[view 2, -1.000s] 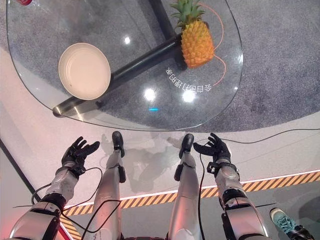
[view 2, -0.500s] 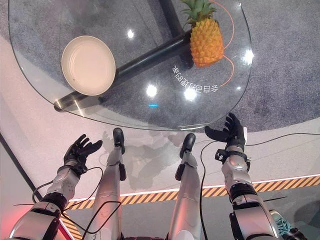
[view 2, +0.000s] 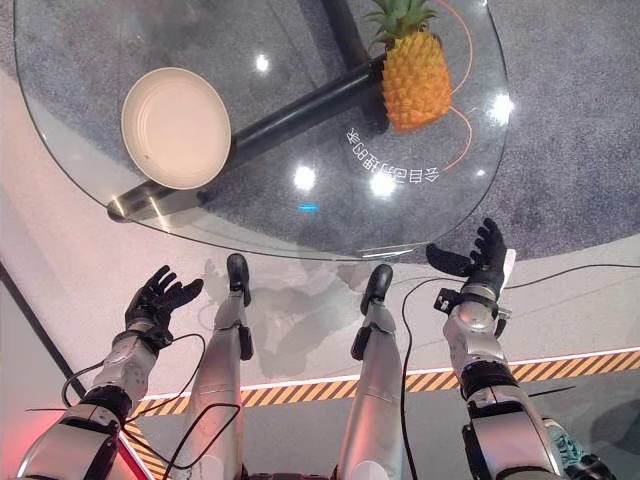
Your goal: Pick up the fruit to the plate
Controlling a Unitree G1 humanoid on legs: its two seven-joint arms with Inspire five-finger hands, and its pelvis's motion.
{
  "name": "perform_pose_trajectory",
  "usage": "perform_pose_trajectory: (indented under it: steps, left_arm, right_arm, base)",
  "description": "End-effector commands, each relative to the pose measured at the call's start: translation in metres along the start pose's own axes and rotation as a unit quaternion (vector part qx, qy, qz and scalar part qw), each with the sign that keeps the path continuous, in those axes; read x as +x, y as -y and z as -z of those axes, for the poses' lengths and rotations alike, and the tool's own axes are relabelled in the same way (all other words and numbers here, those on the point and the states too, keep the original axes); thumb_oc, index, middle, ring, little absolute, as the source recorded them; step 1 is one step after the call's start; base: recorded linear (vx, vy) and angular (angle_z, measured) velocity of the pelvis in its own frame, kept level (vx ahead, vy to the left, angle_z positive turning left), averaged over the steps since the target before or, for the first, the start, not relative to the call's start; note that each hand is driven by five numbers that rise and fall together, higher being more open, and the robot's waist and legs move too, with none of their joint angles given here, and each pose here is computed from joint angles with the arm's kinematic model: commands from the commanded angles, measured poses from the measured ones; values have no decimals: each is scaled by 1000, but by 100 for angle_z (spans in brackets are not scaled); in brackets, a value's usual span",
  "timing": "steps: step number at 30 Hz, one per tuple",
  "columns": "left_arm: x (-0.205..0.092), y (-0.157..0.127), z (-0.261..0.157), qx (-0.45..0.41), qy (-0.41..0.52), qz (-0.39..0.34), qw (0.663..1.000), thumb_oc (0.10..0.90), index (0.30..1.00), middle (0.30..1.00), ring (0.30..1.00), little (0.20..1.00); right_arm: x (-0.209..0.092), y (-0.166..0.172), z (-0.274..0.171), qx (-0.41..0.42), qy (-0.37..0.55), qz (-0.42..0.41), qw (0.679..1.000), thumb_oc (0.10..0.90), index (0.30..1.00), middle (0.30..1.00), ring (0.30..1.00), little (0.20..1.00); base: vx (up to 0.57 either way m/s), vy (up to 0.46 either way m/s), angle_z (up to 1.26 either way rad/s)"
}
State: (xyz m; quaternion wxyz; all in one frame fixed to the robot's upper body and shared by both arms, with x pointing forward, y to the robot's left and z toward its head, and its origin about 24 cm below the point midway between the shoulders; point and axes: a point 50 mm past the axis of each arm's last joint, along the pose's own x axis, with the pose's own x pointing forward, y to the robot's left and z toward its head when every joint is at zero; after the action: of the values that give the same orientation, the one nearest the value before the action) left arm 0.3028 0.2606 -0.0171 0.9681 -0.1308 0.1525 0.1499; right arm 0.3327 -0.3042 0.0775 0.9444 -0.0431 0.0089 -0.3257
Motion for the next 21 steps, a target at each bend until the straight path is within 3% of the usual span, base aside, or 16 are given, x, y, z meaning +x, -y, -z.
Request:
perform_pose_trajectory:
  steps: [1, 12, 21]
  left_arm:
    - [-13, -35, 13, 8, -4, -42, 999, 800, 900, 900, 900, 900]
    - [-14, -31, 13, 7, -7, -35, 999, 800, 900, 900, 900, 900]
    - [-15, -29, 17, -1, -9, -34, 999, 800, 900, 900, 900, 900]
  right_arm:
    - [29, 54, -120, 51, 194, 147, 969, 800, 900, 900, 900, 900]
    - [30, 80, -116, 22, 188, 264, 946, 800, 900, 900, 900, 900]
    - [18, 83, -150, 20, 276, 363, 890, 800, 900, 900, 900, 900]
  base:
    - [0, 0, 0]
    - [0, 0, 0]
    - [-1, 3, 0]
